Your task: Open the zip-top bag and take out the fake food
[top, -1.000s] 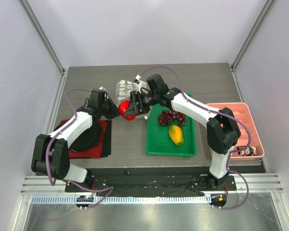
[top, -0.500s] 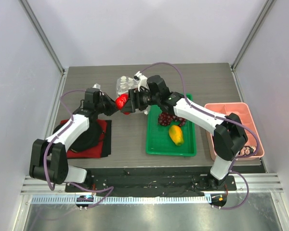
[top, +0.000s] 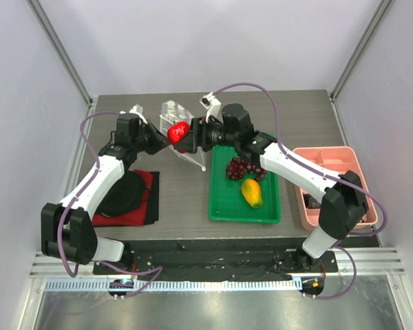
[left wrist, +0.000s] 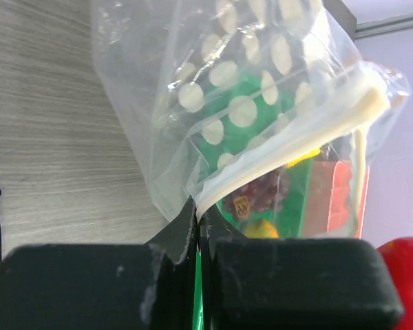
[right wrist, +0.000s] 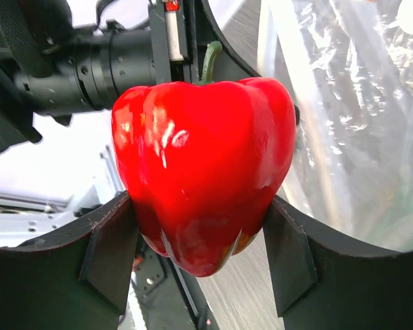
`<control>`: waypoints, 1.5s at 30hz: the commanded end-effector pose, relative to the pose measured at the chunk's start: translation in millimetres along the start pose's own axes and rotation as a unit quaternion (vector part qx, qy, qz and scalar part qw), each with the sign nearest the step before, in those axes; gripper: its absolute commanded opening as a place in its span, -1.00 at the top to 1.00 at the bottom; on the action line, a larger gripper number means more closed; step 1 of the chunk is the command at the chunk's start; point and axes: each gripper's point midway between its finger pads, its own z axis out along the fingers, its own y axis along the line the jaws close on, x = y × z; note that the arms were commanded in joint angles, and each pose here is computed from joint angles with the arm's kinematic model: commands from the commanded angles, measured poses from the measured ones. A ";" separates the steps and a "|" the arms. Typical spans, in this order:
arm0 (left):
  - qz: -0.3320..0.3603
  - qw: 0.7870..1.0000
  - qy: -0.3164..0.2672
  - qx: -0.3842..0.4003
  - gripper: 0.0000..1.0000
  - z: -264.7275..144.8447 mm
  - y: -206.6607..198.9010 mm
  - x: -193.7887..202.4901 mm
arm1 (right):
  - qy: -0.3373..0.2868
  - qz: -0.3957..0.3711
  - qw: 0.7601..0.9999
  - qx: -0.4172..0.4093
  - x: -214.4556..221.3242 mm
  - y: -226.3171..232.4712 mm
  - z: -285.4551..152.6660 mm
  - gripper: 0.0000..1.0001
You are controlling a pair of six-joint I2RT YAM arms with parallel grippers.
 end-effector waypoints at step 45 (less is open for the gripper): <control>0.180 0.982 -0.037 -0.035 -1.00 -82.4 -79.9 17.1 | 0.070 0.031 0.945 0.318 153.3 -89.9 -146.2 -0.99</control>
